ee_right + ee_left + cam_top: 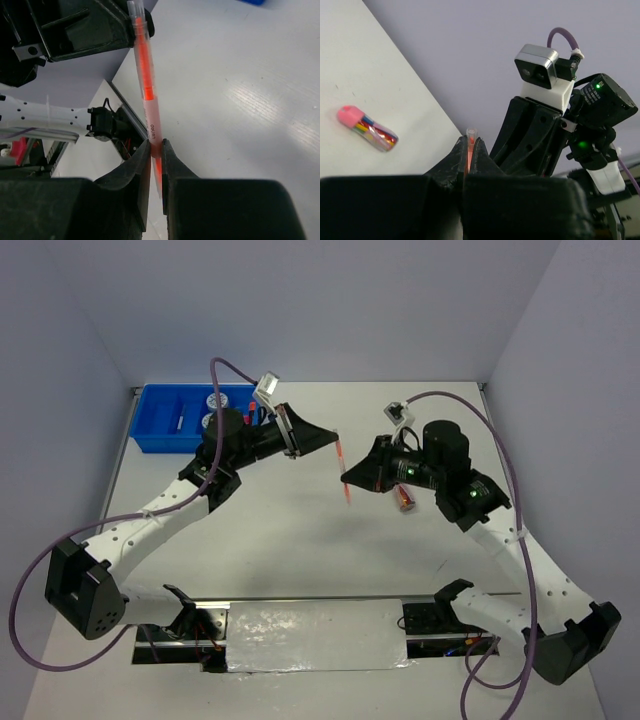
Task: Sort the stationery into containers
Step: Close the pen cap on the pen.
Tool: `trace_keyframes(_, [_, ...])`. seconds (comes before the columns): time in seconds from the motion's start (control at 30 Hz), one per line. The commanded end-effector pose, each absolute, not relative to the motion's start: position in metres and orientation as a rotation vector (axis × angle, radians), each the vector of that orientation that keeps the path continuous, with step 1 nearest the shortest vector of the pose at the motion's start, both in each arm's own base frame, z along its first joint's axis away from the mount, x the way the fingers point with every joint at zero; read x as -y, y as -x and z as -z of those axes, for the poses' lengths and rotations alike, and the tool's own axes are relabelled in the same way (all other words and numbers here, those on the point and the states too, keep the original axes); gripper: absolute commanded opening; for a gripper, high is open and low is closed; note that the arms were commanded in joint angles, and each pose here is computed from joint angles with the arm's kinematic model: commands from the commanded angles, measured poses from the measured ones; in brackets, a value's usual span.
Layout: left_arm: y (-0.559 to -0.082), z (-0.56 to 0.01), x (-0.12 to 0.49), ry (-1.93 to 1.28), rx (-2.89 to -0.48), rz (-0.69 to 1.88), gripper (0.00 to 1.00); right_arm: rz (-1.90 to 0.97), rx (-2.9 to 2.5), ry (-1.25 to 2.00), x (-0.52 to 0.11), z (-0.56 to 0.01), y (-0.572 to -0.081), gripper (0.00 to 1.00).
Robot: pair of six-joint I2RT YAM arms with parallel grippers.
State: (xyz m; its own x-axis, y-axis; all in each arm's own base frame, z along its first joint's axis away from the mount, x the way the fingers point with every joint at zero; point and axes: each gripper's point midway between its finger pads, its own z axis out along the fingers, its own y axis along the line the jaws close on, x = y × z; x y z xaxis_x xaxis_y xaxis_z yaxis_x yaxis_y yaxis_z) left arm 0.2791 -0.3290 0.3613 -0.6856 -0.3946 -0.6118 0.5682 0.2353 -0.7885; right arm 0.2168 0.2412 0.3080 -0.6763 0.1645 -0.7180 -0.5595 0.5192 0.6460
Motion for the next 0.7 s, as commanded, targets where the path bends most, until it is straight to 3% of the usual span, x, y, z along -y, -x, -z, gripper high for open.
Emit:
trace_keyframes(0.0, [-0.237, -0.343, 0.339, -0.355, -1.831, 1.634, 0.0, -1.083, -1.624, 0.31, -0.221, -0.418, -0.263, 0.0])
trace_keyframes(0.17, [-0.231, -0.335, 0.341, -0.508, -1.881, 1.586, 0.0, -1.02, -1.607, 0.481, -0.219, -0.412, -0.253, 0.0])
trace_keyframes(0.3, [-0.227, -0.339, 0.342, -0.528, -1.871, 1.603, 0.0, -1.158, -1.578, 0.572, -0.234, -0.397, -0.231, 0.0])
trace_keyframes(0.5, [-0.233, -0.376, 0.342, -0.514, -1.759, 1.603, 0.28, -1.155, -1.569, 0.599, -0.233, -0.39, -0.214, 0.0])
trace_keyframes(0.67, [-0.234, -0.386, 0.349, -0.537, -1.717, 1.66, 0.35, -1.165, -1.579, 0.599, -0.232, -0.392, -0.206, 0.0])
